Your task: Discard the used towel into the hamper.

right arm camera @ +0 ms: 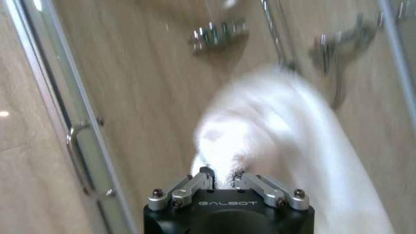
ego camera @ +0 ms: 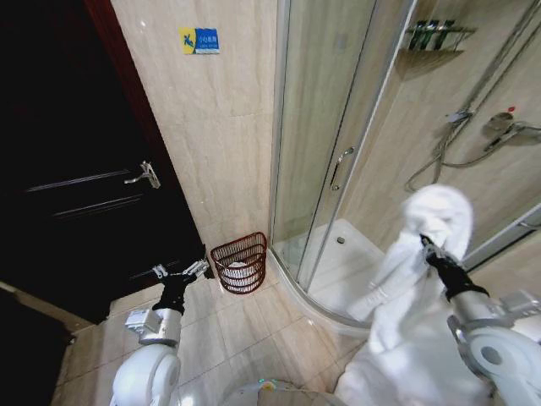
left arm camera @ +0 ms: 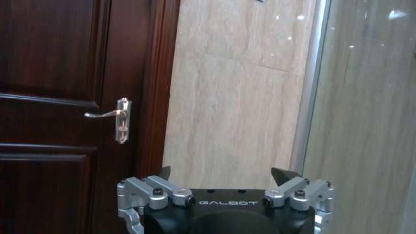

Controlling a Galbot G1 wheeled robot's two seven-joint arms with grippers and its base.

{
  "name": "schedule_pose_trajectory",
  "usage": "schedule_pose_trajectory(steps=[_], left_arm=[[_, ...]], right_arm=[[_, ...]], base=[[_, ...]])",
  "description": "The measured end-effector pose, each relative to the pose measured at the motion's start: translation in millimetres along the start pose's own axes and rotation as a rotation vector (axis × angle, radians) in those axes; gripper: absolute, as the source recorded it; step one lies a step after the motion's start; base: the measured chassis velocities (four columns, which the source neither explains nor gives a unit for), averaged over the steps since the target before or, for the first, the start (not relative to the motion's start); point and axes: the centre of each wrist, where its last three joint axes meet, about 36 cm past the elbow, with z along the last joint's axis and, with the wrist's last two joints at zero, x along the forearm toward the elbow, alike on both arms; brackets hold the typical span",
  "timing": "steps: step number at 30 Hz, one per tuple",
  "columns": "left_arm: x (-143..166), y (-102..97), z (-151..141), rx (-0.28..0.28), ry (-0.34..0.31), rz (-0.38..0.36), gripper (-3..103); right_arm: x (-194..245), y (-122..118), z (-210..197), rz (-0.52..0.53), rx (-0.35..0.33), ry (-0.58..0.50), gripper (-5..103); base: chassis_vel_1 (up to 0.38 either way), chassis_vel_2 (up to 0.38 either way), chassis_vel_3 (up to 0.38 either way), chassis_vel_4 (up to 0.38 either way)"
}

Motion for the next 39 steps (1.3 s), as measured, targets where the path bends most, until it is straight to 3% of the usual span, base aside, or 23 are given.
schedule_pose_trajectory(steps=[1, 2, 5, 13, 18, 21, 29, 39], left_arm=[[0.0, 0.0, 0.0, 0.0, 0.0, 0.0, 100], [0.0, 0.0, 0.0, 0.0, 0.0, 0.0, 100], [0.0, 0.0, 0.0, 0.0, 0.0, 0.0, 100], [0.0, 0.0, 0.0, 0.0, 0.0, 0.0, 100], [0.0, 0.0, 0.0, 0.0, 0.0, 0.0, 100], [0.0, 0.0, 0.0, 0.0, 0.0, 0.0, 100], [0.0, 0.0, 0.0, 0.0, 0.0, 0.0, 100], [0.0, 0.0, 0.0, 0.0, 0.0, 0.0, 100]], right_arm=[[1.9, 1.2, -2.7, 0.014, 0.048, -0.041, 12], [1.9, 1.2, -2.7, 0.014, 0.048, -0.041, 12], [9.9, -1.2, -17.5, 0.05, 0.207, -0.167, 12], [19.0, -14.0, -53.7, 0.061, 0.351, -0.287, 12], [15.3, -7.7, -72.6, -0.016, 0.413, -0.362, 12], [1.1, -15.0, -81.1, -0.053, 0.49, -0.474, 12], [5.2, 1.8, -90.5, -0.098, 0.424, -0.471, 12], [10.3, 13.7, -86.1, -0.06, 0.386, -0.467, 12]], base=[[0.0, 0.0, 0.0, 0.0], [0.0, 0.0, 0.0, 0.0], [0.0, 0.0, 0.0, 0.0], [0.0, 0.0, 0.0, 0.0], [0.0, 0.0, 0.0, 0.0], [0.0, 0.0, 0.0, 0.0], [0.0, 0.0, 0.0, 0.0], [0.0, 0.0, 0.0, 0.0]])
